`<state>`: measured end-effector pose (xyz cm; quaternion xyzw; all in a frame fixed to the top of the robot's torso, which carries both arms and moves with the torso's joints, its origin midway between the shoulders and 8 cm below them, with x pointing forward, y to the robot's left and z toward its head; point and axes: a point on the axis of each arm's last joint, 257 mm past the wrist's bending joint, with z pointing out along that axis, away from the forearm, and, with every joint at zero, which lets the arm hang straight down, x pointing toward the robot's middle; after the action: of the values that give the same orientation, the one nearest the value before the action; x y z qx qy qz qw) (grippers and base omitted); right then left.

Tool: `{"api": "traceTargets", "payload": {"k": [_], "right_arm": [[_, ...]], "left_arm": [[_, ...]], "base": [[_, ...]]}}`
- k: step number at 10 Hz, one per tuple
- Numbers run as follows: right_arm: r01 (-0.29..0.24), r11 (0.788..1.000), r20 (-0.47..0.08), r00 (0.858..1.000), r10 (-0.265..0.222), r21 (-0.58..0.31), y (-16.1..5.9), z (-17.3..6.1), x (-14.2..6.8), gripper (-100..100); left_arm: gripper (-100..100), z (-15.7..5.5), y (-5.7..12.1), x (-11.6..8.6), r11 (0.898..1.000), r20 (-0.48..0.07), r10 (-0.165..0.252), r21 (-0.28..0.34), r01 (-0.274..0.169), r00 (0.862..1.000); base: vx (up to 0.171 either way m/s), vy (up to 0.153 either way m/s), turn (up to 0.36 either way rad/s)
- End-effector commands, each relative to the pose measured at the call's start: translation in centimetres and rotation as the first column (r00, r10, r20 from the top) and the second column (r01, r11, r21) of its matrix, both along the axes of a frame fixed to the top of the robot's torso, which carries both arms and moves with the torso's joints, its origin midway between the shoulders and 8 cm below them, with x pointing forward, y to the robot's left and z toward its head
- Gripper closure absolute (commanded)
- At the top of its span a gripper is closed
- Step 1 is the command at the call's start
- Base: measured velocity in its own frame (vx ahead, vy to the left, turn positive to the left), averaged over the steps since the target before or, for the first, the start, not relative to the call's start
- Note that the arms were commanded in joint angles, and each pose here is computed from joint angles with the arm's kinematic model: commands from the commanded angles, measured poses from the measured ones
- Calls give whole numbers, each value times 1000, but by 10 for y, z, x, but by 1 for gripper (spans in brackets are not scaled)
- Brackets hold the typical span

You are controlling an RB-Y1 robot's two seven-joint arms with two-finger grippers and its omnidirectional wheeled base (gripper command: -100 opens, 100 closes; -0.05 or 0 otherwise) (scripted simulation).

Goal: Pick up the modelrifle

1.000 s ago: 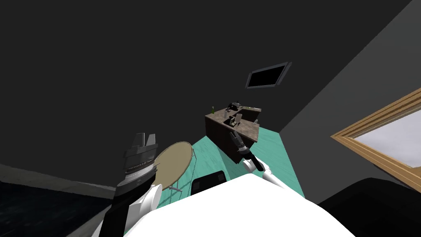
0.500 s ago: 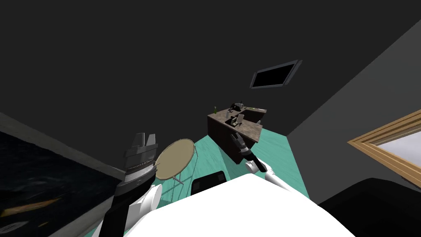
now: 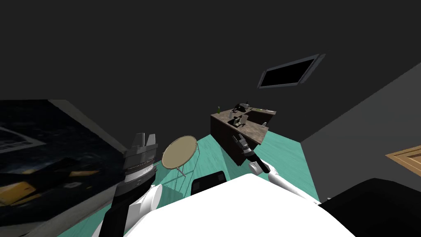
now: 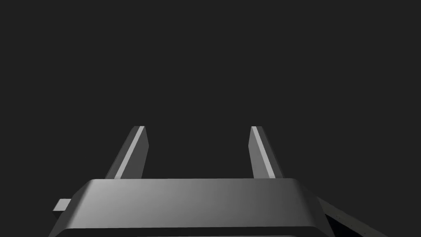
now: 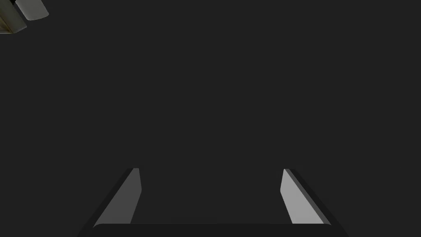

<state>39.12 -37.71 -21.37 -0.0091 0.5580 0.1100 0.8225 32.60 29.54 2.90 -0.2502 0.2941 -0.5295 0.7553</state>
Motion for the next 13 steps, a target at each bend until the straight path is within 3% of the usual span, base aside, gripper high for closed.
{"api": "traceTargets", "payload": {"k": [1, 3, 6, 8, 12, 13], "right_arm": [[42, 997, -23, 999, -44, -66, -19, -11, -3, -100], [58, 994, -31, 998, -61, -94, -23, -16, -4, -100], [128, 966, -48, 989, -142, -226, -58, -28, -10, -100], [148, 953, -68, 983, -171, -264, -69, -39, -14, -100], [218, 877, -86, 956, -279, -428, -116, -55, -28, -100], [237, 847, -81, 947, -311, -476, -132, -55, -32, -100]], "left_arm": [[0, 0, 0, 0, 1000, 0, 0, 0, 0, 1000], [0, 0, 0, 0, 1000, 0, 0, 0, 0, 1000], [0, 0, 0, 0, 1000, 0, 0, 0, 0, 1000], [0, 0, 0, 0, 1000, 0, 0, 0, 0, 1000], [0, 0, 0, 0, 1000, 0, 0, 0, 0, 1000], [0, 0, 0, 0, 1000, 0, 0, 0, 0, 1000]], "base": [[-77, -62, 353], [-47, -53, 63], [-68, -73, 258], [-47, -63, 75], [-48, -92, 222], [-64, -105, 198]]}}
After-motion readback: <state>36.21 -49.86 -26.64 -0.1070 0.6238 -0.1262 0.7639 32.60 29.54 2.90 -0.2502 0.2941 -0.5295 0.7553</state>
